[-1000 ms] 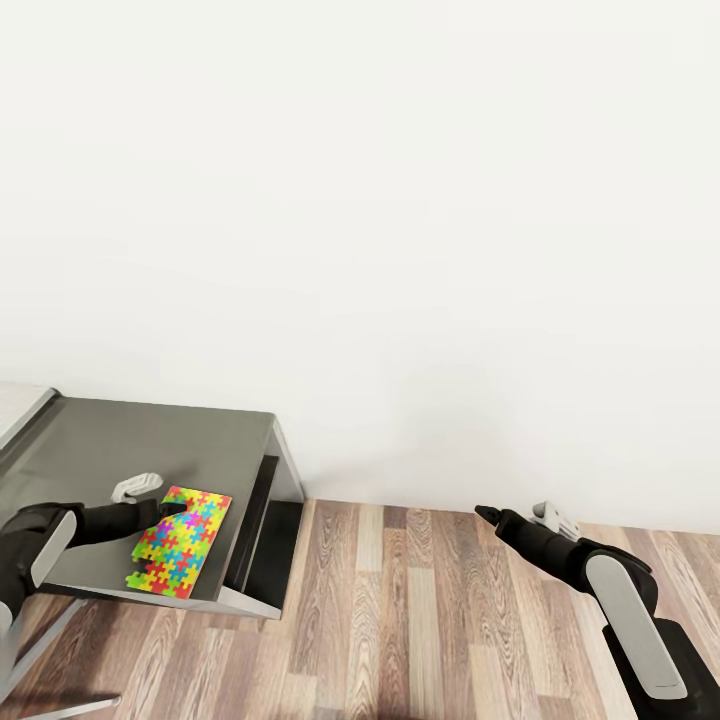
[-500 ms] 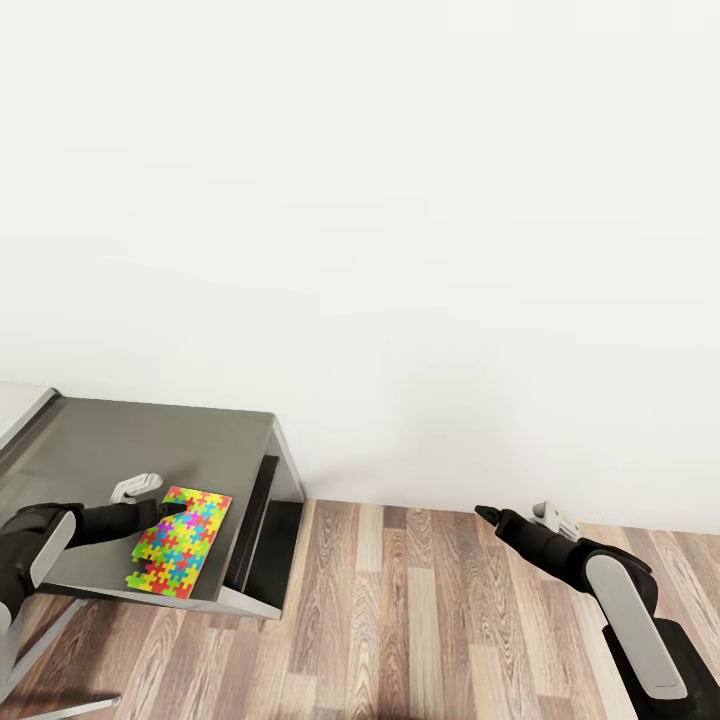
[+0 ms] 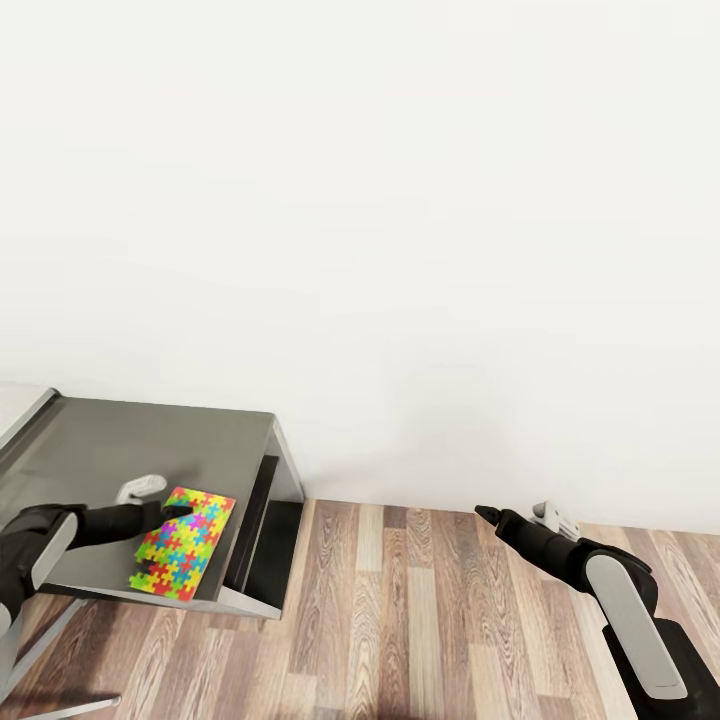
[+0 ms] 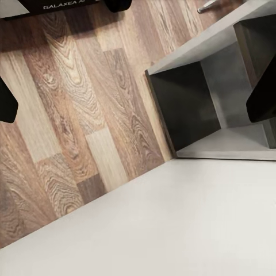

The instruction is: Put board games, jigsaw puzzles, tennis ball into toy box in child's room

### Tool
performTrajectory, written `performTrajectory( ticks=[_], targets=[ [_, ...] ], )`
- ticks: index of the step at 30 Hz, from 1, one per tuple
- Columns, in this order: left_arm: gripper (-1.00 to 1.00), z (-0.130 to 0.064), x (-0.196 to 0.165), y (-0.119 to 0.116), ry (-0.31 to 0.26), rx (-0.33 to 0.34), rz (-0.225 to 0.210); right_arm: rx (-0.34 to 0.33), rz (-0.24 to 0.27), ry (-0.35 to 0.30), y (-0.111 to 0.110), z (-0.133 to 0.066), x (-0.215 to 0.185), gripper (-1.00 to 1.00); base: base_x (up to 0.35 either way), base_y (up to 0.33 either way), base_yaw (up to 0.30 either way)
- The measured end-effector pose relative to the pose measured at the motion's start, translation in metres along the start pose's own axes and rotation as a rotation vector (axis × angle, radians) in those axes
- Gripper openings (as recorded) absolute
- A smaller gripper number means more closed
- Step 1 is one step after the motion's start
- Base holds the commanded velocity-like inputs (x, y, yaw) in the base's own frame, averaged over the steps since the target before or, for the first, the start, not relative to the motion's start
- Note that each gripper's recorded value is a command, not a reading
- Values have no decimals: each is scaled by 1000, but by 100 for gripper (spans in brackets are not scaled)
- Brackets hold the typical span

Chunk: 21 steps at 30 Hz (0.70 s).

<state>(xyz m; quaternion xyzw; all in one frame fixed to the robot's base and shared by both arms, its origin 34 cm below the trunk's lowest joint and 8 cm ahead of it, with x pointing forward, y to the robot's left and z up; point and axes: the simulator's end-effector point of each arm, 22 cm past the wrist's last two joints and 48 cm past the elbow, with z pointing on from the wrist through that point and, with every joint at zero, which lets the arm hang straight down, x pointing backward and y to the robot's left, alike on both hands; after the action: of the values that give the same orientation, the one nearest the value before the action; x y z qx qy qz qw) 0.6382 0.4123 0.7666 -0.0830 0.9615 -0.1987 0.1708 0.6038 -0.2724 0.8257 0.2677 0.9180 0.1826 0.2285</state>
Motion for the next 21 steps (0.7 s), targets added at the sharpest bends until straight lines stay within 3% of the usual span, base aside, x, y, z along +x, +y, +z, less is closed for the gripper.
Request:
performTrajectory(
  ticks=[5, 21],
  targets=[
    [100, 0, 2, -2, 14, 6, 30, 0, 0, 0, 0, 0, 0, 100, 0, 0, 0],
    [100, 1, 4, -7, 17, 27, 33, 0, 0, 0, 0, 0, 0, 100, 0, 0, 0]
  ],
)
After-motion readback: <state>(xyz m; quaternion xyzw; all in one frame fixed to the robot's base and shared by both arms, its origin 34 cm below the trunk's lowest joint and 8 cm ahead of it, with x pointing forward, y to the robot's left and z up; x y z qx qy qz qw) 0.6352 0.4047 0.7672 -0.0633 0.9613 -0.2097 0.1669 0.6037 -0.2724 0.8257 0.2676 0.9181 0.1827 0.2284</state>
